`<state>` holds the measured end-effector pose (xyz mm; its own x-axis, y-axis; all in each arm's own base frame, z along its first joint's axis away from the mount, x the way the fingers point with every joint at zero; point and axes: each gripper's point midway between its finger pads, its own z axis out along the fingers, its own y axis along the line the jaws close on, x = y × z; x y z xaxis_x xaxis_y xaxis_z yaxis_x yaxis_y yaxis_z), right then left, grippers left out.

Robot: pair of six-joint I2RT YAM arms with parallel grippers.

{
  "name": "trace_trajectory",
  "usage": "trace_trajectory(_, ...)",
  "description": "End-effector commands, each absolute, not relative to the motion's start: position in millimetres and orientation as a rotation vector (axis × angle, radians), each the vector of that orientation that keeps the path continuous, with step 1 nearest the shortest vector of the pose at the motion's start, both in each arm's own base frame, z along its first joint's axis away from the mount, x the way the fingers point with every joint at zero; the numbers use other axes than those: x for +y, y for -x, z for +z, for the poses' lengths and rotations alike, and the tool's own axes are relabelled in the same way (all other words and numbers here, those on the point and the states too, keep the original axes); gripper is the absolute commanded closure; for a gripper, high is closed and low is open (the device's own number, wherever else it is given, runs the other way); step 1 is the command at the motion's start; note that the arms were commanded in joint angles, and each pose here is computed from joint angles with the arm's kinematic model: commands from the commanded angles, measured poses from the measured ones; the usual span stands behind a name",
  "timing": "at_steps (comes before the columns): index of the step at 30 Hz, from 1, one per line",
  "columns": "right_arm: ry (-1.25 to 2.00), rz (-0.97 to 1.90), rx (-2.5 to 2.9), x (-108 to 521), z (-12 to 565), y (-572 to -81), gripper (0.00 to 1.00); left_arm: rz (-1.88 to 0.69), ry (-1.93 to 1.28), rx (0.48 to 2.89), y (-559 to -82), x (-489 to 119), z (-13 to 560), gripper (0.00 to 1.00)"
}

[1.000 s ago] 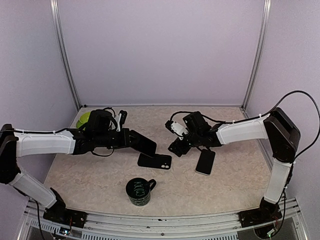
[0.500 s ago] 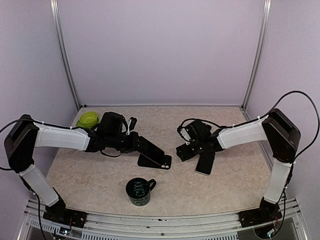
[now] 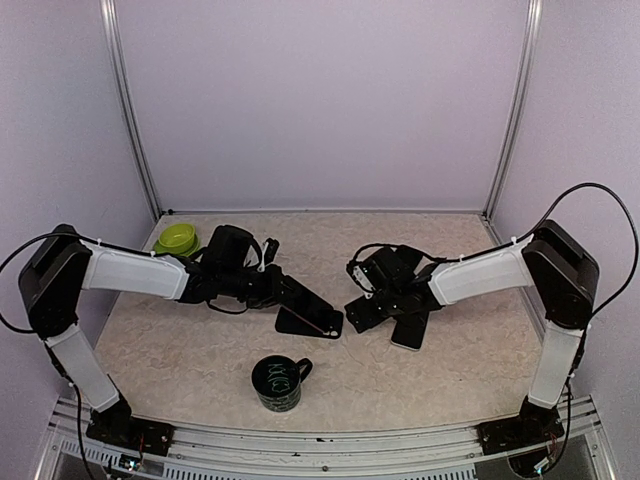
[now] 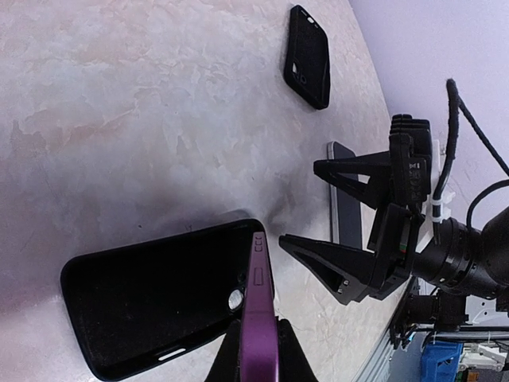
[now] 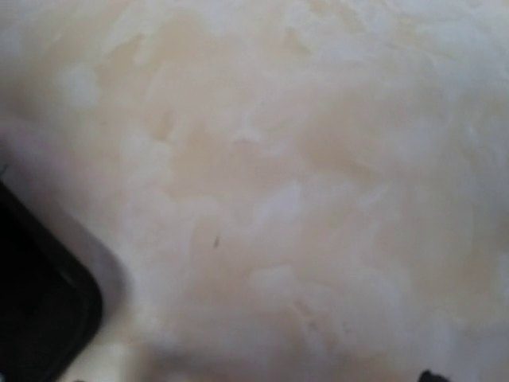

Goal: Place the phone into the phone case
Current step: Move the phone to the phone case.

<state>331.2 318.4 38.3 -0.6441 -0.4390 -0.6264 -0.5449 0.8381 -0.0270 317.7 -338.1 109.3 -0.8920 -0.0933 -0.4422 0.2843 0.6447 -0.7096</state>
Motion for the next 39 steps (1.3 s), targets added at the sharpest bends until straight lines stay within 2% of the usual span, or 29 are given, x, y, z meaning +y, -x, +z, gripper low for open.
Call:
trace_trajectory(1,0.717,0.183,2.400,316,25,-323,0.12,-1.216,-0.149,2.352,-330,-348,131,1.00)
trace_trajectory(39,0.782,0.240,2.412,345,6,-302,0.12,-1.270,-0.048,2.462,-326,-360,88,1.00)
